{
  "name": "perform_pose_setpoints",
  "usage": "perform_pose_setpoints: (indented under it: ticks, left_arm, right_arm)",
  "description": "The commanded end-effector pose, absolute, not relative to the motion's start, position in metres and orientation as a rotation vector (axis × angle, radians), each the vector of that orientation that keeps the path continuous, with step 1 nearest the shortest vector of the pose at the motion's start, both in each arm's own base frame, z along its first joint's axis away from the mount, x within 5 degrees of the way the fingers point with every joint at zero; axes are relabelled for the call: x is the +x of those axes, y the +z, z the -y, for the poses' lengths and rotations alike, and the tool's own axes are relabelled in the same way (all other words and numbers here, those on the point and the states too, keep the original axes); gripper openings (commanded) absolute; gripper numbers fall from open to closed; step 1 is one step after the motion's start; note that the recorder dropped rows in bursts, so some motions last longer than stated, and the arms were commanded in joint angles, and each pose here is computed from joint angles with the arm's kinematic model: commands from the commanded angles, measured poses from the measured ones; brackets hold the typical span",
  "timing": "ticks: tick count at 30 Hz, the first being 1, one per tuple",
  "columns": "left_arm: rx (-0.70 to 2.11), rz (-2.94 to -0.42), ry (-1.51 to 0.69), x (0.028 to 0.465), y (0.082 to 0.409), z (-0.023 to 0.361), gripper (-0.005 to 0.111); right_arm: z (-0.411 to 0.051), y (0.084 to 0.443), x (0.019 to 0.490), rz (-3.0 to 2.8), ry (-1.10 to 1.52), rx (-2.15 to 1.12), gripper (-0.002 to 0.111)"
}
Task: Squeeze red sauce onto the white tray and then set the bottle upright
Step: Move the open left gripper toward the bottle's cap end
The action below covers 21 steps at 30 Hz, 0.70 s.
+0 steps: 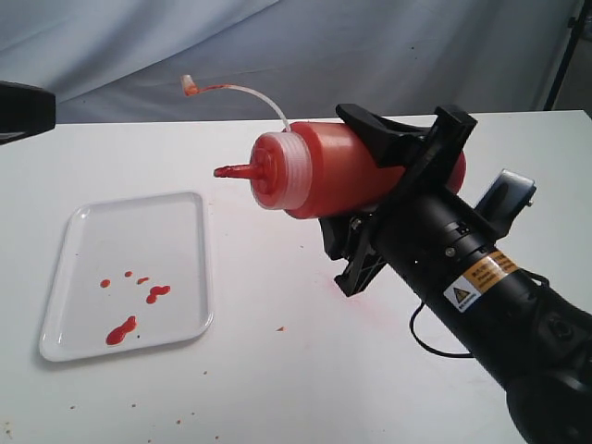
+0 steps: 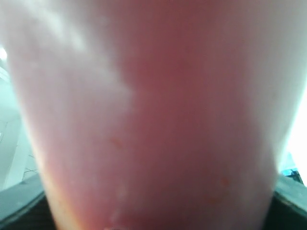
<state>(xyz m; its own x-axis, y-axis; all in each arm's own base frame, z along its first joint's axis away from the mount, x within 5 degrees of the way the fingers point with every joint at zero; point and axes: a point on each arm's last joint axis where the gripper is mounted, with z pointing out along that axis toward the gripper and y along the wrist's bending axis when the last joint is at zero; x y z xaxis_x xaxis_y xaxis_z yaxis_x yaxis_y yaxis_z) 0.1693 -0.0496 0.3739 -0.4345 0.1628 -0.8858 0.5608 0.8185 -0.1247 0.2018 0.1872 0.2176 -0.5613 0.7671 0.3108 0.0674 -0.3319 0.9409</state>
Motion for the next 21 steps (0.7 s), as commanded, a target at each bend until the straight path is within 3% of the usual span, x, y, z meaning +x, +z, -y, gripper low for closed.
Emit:
perform_pose_setpoints:
  ticks: [1,12,21]
  left_arm:
    - [0.577,-2.014,-0.443,0.17,0.366,0.048,0.096]
    - [0.274,-2.023,-0.572,0.184,0.309,0.046,0.096]
    - [0.17,-2.279,-0.719,0.217,0.223,0.073,0.096]
  right_arm:
    - [-0.186,0.228,0.2,-1.359,1.985,1.023,0.0]
    - [-0.186,0.228,0.2,-1.354,1.999,1.04,0.0]
    - [-0.193,0.237,0.202,-1.346,2.063,0.997,0.0]
